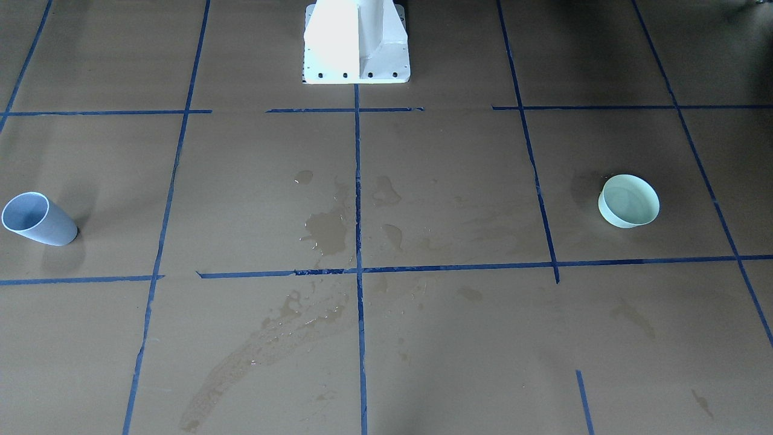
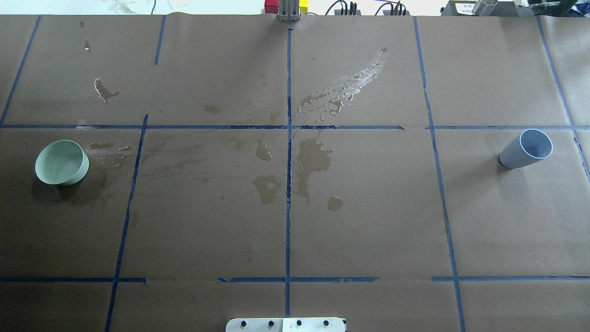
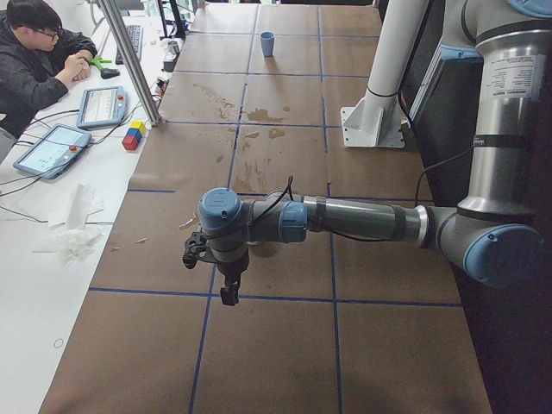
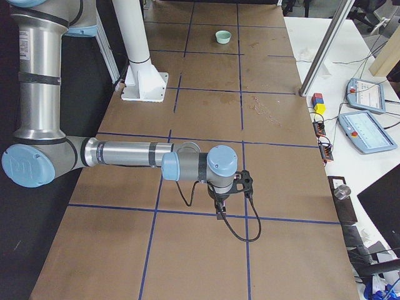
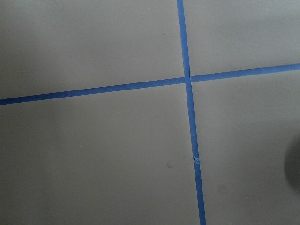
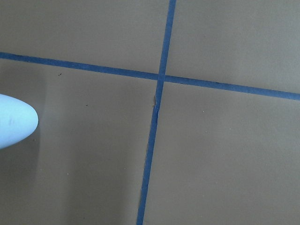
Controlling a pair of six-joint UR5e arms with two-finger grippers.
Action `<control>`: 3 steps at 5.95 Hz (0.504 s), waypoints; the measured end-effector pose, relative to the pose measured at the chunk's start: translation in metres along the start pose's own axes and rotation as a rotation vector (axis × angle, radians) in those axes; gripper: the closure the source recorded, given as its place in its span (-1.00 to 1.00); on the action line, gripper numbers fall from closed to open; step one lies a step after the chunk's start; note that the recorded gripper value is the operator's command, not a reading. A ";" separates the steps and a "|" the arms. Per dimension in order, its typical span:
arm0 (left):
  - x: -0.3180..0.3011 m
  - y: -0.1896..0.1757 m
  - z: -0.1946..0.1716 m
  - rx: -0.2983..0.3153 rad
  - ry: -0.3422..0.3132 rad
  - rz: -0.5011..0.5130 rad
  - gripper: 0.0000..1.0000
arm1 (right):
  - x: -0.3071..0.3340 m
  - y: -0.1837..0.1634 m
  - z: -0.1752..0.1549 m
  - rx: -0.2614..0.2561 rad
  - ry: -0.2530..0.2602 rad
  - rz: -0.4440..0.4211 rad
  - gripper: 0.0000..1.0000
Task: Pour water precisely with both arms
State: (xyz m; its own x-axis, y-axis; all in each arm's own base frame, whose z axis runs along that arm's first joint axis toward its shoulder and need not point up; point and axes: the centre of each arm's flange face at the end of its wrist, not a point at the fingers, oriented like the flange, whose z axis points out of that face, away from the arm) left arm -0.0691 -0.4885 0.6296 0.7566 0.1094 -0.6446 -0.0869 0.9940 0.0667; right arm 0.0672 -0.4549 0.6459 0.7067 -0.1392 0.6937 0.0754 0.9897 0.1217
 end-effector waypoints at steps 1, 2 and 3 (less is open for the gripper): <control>0.000 0.000 0.000 0.000 0.000 0.001 -1.00 | -0.001 0.000 0.001 -0.002 0.000 -0.003 -1.00; 0.000 0.000 0.000 0.001 0.000 0.002 -1.00 | -0.002 -0.001 0.002 -0.004 -0.001 -0.004 -1.00; 0.000 0.000 0.000 0.001 0.000 0.003 -1.00 | -0.002 -0.001 0.002 -0.004 -0.001 -0.005 -1.00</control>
State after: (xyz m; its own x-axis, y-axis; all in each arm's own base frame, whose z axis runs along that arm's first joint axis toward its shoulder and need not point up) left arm -0.0686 -0.4888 0.6293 0.7564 0.1126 -0.6444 -0.0889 0.9936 0.0694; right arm 0.0641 -0.4555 0.6457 0.7057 -0.1445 0.6936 0.0822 0.9891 0.1223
